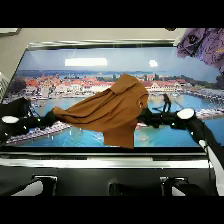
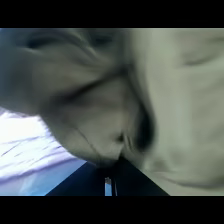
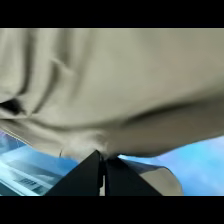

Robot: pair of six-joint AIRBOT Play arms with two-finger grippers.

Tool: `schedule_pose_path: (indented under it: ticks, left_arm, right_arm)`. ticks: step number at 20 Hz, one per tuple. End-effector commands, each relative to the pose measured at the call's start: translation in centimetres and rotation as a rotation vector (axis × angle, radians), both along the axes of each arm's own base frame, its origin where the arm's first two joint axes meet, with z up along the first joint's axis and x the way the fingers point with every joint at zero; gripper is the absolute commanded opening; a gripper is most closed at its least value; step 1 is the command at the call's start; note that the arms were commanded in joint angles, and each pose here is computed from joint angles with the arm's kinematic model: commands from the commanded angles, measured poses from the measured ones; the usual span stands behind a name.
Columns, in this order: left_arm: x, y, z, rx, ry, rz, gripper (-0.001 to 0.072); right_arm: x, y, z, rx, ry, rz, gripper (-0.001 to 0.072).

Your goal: Fold the clothes and pants, and hang the long-sleeved shirts on hangers.

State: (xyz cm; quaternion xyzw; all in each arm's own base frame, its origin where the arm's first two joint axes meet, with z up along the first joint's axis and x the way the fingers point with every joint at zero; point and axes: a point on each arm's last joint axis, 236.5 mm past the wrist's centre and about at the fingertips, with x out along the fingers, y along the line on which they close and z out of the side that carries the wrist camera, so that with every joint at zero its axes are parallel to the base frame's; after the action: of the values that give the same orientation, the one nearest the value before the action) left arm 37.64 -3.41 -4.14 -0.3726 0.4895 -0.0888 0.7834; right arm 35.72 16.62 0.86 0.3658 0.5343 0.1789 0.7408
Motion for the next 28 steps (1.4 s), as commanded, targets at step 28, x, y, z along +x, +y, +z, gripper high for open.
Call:
schedule_pose_path:
  ticks: [28]
  left_arm:
    - [1.0,6.3,28.5,0.574,-0.326,-0.007,0.0018]
  right_arm:
    - [7.3,-8.5,29.8,-0.437,-0.486,-0.124,0.003]
